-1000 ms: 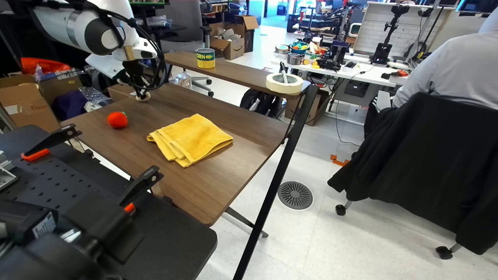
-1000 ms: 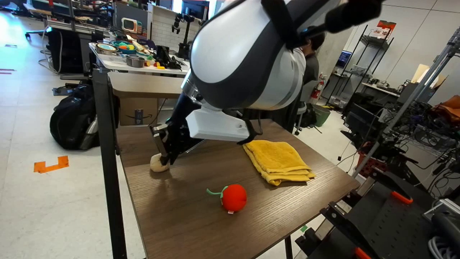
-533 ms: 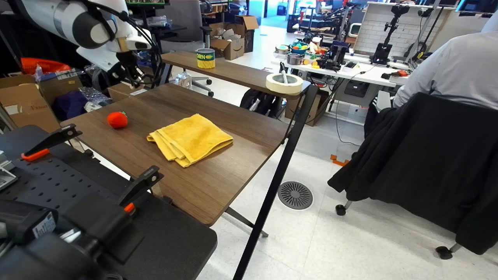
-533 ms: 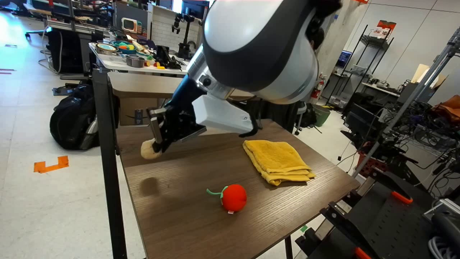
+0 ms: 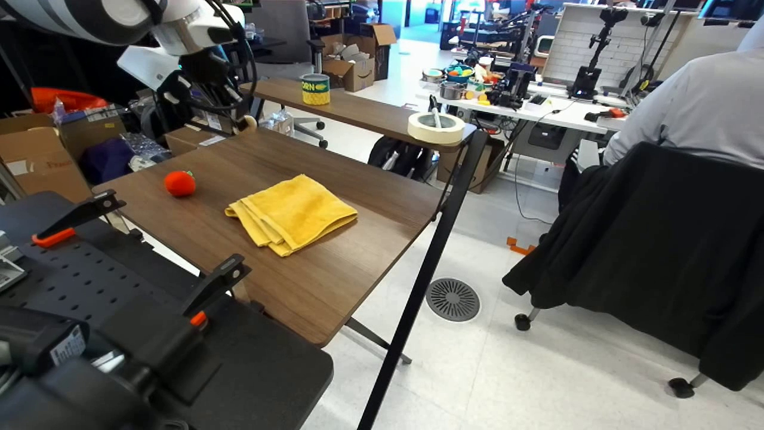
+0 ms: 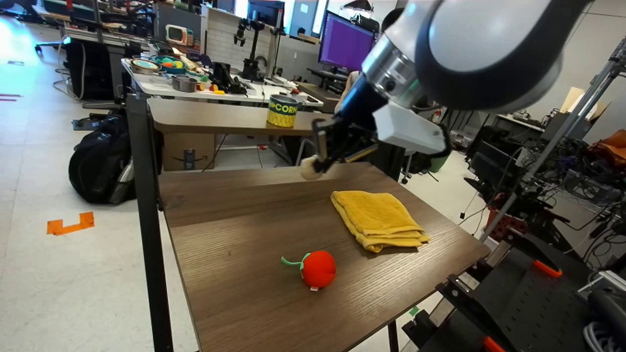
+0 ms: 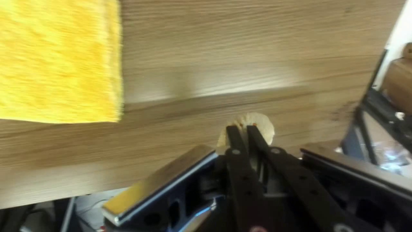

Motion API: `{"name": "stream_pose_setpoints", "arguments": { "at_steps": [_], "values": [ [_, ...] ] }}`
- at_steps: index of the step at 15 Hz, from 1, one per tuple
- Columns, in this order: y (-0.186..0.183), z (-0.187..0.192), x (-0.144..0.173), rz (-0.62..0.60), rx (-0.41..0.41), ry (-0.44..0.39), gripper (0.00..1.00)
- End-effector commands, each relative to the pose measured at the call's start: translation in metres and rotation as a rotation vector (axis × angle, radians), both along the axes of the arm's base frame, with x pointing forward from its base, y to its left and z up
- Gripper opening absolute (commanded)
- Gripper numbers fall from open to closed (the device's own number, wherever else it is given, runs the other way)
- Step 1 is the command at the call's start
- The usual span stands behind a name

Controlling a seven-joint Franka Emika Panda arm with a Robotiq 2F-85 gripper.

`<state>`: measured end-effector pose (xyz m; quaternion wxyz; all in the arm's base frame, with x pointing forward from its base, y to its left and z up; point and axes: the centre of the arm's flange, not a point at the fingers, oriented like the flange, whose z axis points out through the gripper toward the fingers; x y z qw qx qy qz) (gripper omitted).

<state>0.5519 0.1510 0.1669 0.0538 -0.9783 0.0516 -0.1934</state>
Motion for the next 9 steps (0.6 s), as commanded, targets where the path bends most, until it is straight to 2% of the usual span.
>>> {"name": "stream_pose_setpoints", "arguments": {
  "at_steps": [1, 3, 5, 9],
  "values": [
    [-0.07, -0.002, -0.025, -0.176, -0.105, 0.02, 0.02],
    [-0.111, -0.004, -0.031, -0.285, -0.161, 0.025, 0.02],
    [-0.148, 0.003, -0.033, -0.394, -0.188, -0.016, 0.02],
    [-0.188, 0.018, -0.033, -0.597, -0.23, -0.1, 0.02]
  ]
}}
